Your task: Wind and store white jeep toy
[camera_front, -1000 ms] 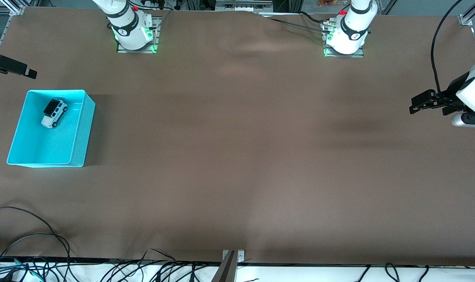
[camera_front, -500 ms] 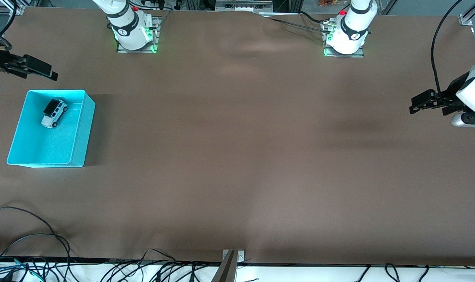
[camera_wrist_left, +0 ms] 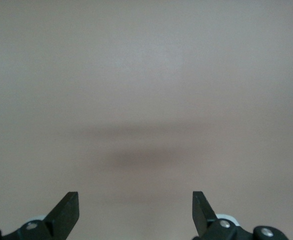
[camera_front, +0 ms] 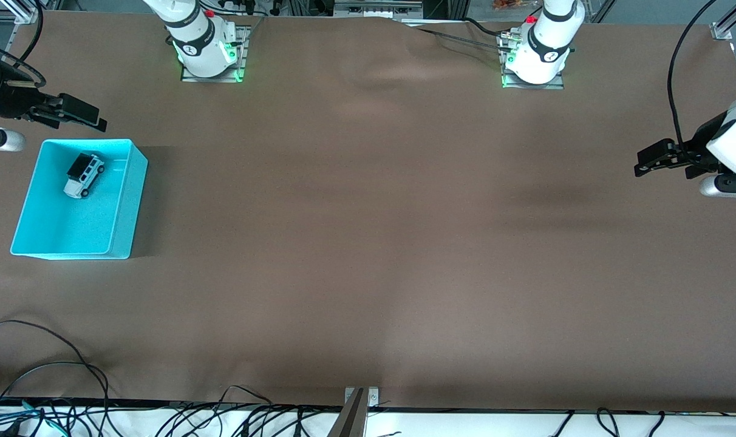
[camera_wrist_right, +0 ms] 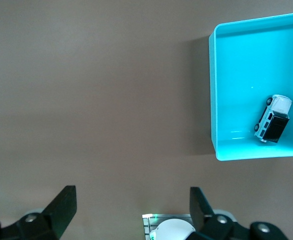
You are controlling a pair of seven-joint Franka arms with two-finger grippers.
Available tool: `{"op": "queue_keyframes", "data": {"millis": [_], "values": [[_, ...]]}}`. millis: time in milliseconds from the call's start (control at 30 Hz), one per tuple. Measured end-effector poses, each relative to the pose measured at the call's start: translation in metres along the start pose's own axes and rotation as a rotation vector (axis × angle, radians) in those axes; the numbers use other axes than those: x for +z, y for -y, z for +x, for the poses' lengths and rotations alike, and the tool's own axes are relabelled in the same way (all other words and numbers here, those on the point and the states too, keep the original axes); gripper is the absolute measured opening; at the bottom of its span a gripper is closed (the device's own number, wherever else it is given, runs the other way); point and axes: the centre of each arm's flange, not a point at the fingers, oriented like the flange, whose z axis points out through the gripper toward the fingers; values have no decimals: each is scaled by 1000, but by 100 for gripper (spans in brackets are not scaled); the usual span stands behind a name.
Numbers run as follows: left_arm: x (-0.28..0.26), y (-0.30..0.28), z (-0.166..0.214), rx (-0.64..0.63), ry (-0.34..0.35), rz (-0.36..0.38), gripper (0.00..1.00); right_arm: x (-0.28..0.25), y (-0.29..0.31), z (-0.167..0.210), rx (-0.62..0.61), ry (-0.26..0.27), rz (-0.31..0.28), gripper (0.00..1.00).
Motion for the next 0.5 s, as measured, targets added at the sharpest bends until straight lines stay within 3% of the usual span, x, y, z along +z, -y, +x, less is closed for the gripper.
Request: {"op": "queue_keyframes", "data": {"millis": [500], "values": [[2, 0, 1, 0, 3, 0, 100, 7, 31, -5, -63, 1, -106, 100]]}}
